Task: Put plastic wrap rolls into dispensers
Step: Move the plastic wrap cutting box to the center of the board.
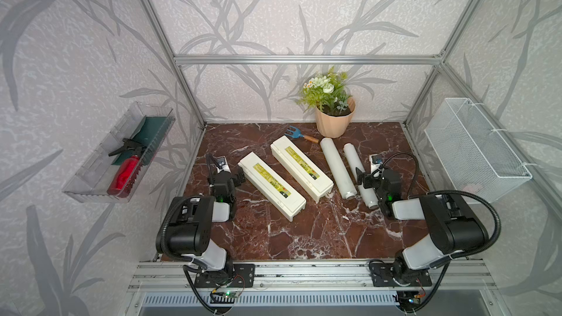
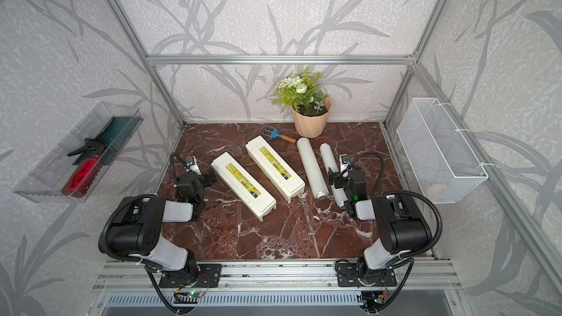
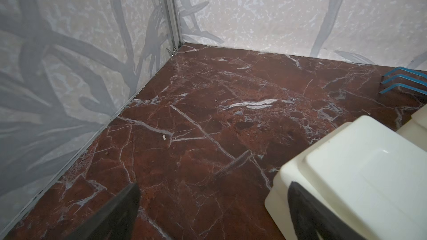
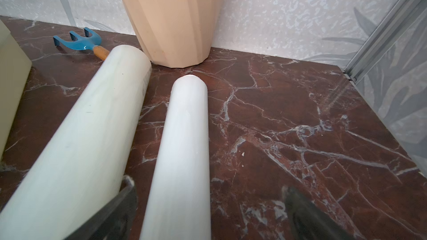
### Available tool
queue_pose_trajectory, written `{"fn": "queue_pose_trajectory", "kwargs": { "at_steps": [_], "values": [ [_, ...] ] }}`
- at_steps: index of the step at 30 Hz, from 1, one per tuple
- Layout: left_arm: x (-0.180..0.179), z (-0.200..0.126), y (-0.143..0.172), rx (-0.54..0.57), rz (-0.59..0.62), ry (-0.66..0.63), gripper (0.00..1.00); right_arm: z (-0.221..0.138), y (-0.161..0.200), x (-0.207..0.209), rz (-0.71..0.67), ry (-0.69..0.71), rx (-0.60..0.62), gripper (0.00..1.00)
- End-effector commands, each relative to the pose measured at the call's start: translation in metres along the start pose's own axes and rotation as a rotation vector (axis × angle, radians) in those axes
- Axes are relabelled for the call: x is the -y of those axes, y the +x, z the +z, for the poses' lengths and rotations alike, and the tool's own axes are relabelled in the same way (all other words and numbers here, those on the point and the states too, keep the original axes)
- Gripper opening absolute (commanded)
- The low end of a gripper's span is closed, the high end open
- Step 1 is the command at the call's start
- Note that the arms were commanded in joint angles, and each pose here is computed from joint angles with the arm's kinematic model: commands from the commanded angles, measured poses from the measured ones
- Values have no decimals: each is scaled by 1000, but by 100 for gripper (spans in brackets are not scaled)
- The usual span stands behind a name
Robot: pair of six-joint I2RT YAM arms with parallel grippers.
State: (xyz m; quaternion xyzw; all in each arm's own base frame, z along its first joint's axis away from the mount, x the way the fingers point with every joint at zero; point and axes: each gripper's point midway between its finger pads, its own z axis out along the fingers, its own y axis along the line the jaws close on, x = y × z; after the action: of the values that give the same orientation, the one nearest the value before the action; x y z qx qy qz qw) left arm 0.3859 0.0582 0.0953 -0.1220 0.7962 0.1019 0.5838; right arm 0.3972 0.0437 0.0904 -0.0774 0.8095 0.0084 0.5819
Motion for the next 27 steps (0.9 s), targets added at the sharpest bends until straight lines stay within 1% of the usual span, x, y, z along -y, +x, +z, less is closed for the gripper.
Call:
{"fn": "queue_pose_trajectory", "kwargs": {
  "at_steps": [1,18,21,23,26,27],
  "values": [
    [9,3,-3,-3,30,39,99,0,-2,2,-11,10,11,99],
    [9,2,-3,1,19,43,99,-1,-2,3,-7,13,11,99],
    [4,0,-6,6,5,17,99,-5,-5,8,1,45,34,99],
    [3,-2,-10,12,4,14,99,-8,-7,6,-5,34,50,99],
    [-1,-11,-23,10,2,2,98,-21,-26,2,-21,13,82,99],
    [-4,-16,-32,5,-1,-9,98,-27,-41,-3,-40,-6,83,99]
  ]
}}
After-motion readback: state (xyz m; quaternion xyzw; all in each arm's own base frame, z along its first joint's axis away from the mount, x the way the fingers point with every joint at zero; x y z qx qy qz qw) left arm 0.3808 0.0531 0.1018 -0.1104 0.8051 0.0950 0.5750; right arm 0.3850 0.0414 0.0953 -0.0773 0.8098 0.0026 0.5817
